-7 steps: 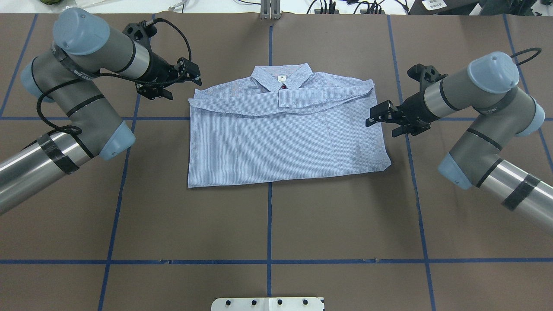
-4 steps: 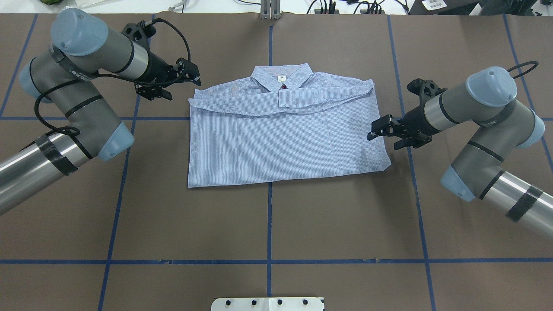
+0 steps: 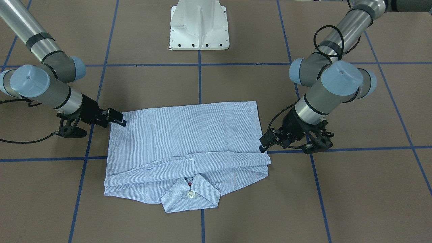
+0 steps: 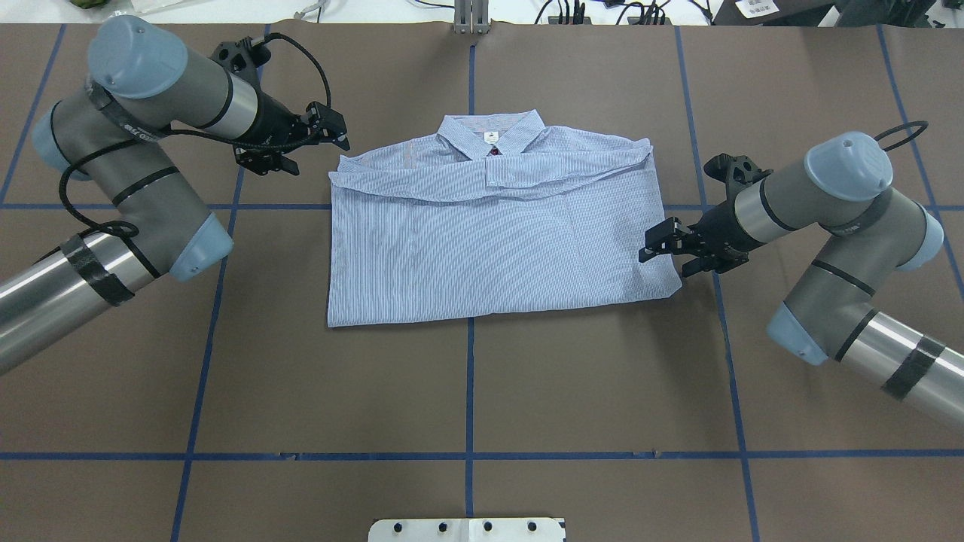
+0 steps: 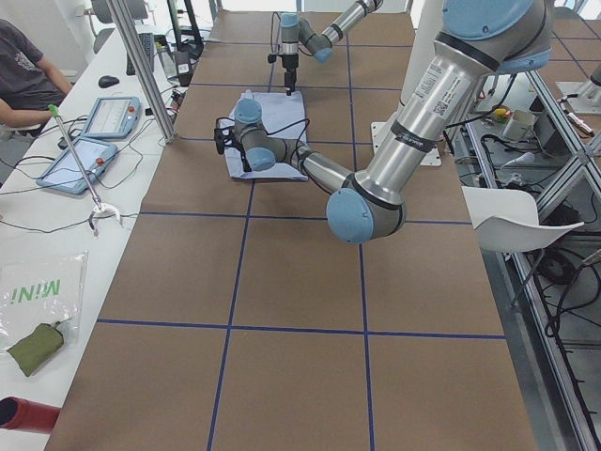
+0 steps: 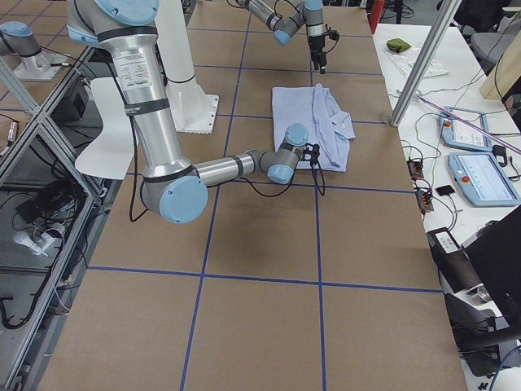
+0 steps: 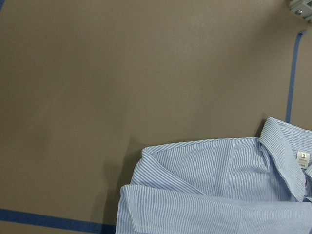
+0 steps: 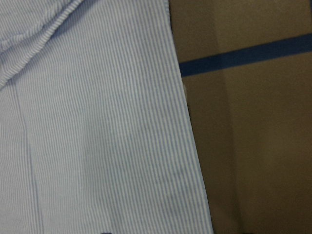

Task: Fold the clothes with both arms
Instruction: 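Lower the right gripper to the folded shirt's side edge nearest it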

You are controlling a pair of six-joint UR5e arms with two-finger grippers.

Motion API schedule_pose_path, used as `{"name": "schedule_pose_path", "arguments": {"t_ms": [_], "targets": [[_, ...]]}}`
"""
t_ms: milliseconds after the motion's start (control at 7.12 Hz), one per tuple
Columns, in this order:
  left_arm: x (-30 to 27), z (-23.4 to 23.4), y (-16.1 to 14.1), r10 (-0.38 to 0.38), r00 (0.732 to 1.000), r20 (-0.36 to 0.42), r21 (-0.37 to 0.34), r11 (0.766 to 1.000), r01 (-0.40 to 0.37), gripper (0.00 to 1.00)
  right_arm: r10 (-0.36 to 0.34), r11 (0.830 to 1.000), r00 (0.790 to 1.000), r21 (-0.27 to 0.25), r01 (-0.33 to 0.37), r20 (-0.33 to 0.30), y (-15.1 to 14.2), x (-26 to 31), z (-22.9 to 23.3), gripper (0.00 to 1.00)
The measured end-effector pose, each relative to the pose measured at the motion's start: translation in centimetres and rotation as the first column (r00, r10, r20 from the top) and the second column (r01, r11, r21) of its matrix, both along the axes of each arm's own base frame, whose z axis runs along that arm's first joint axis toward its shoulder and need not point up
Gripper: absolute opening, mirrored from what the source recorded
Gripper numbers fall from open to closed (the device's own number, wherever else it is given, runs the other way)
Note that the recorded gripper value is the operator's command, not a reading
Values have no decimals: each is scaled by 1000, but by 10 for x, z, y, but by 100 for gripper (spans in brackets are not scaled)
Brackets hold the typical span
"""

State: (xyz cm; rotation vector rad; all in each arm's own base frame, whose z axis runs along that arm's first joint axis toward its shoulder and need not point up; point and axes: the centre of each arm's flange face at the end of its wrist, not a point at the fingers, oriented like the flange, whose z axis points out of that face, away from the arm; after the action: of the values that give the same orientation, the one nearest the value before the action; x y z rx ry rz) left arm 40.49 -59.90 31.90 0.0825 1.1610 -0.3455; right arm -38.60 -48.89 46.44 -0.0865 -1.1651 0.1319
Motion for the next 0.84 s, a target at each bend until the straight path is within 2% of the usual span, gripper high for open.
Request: {"name": "schedule_pose_path", "arguments": {"t_ms": [140, 421, 562, 702, 842], "targets": [[0, 0, 0, 0, 1000, 0, 0, 1000, 0, 99, -8, 1000, 1000, -1, 8, 1, 7, 2, 1, 30], [0, 0, 0, 0, 1000, 0, 0, 1000, 0, 99, -22, 1000, 1000, 0, 22, 2, 16, -1, 2, 26], [0, 0, 0, 0, 1000, 0, 1, 1000, 0, 99, -26, 1000, 1000, 1, 25, 3, 18, -2, 1, 7], [0, 0, 0, 0, 1000, 0, 1, 1000, 0, 99, -27, 1000, 1000, 3, 27, 4, 19, -3, 1, 0], [0, 0, 0, 0, 1000, -1, 1, 1000, 0, 99, -28, 1000, 1000, 8, 28, 6, 22, -1, 0, 0]]}}
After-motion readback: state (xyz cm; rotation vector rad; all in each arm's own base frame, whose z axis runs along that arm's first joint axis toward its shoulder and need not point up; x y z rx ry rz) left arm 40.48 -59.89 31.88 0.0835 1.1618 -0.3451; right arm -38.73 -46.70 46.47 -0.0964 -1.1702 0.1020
